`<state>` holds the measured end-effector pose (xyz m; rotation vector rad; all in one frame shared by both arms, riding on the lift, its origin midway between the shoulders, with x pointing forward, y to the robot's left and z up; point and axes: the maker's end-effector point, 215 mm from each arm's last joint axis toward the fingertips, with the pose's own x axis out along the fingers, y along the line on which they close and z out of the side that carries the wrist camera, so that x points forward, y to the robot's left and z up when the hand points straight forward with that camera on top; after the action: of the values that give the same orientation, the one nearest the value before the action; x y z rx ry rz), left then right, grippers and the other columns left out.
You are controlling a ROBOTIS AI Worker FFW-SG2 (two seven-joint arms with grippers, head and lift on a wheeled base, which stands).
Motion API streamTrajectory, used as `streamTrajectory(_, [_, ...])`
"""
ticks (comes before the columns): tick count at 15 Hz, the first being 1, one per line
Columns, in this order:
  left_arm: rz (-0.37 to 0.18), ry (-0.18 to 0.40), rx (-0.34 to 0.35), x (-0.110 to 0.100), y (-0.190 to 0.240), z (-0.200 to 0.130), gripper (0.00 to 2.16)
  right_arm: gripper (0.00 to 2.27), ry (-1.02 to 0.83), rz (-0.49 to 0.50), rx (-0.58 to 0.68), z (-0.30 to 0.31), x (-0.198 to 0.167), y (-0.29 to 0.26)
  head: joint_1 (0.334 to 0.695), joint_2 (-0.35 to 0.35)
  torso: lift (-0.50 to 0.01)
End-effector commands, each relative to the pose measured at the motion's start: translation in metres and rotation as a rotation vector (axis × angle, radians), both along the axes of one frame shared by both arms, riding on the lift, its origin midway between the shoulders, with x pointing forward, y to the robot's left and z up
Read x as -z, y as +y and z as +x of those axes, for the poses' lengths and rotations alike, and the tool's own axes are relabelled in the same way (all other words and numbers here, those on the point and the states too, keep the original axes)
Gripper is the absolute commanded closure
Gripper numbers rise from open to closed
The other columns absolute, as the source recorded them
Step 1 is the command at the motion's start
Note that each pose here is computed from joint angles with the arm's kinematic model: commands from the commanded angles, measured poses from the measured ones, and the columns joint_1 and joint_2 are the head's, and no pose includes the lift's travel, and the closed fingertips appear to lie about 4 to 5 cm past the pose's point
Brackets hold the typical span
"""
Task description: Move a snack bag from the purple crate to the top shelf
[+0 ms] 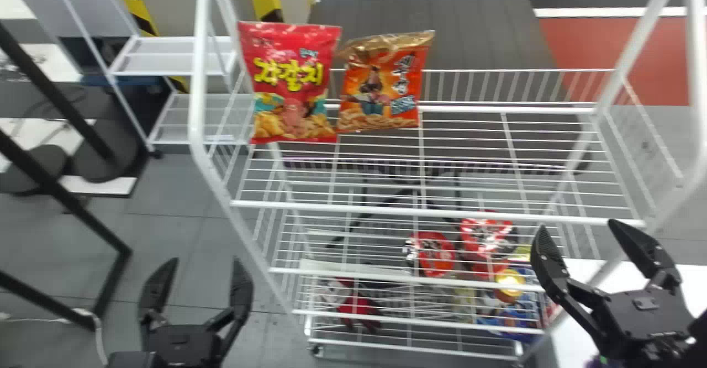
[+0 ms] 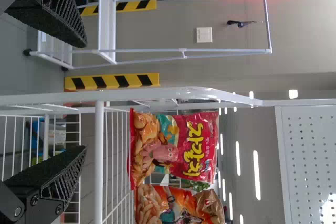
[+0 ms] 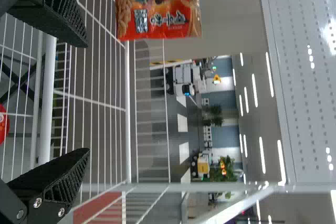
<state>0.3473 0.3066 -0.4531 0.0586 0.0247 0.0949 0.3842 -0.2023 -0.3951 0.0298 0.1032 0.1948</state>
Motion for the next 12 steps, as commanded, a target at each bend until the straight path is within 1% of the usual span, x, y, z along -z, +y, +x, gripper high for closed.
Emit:
streamTrajectory(1, [-0.012,-0.025,-0.015,-0.015,0.002,0.000,0.13,0.11,0.012,-0.051,-0.035,-0.004,0.010,0.010,0.695,0.151,0.000])
streamTrajectory(2, [-0.012,-0.036,-0.013,-0.021,0.002,0.000,0.13,0.11,0.020,-0.072,-0.044,-0.007,0.015,0.012,0.695,0.173,0.000])
streamTrajectory(3, [-0.021,-0.044,-0.016,-0.026,0.001,0.000,0.13,0.11,0.015,-0.086,-0.059,-0.009,0.015,0.017,0.695,0.180,0.000])
streamTrajectory(4, [-0.040,-0.052,-0.022,-0.030,0.002,0.000,0.12,0.11,-0.012,-0.079,-0.102,-0.012,0.010,0.028,0.695,0.185,0.000])
streamTrajectory(5, [-0.050,-0.058,-0.023,-0.033,-0.001,0.000,0.12,0.11,-0.029,-0.075,-0.117,-0.014,0.008,0.035,0.695,0.190,0.000])
streamTrajectory(6, [-0.054,-0.061,-0.026,-0.036,-0.003,0.000,0.12,0.11,-0.025,-0.071,-0.121,-0.015,0.011,0.037,0.695,0.210,0.000])
streamTrajectory(8, [-0.057,-0.052,-0.022,-0.036,-0.004,0.000,0.12,0.12,-0.018,-0.069,-0.116,-0.017,0.014,0.035,0.695,0.220,0.000])
streamTrajectory(9, [-0.064,-0.036,-0.024,-0.033,-0.004,0.000,0.11,0.12,-0.028,-0.068,-0.114,-0.017,0.011,0.035,0.695,0.220,0.000])
streamTrajectory(12, [-0.065,-0.022,-0.013,-0.030,-0.008,0.001,0.10,0.12,-0.050,-0.067,-0.111,-0.021,0.004,0.035,0.695,0.215,0.000])
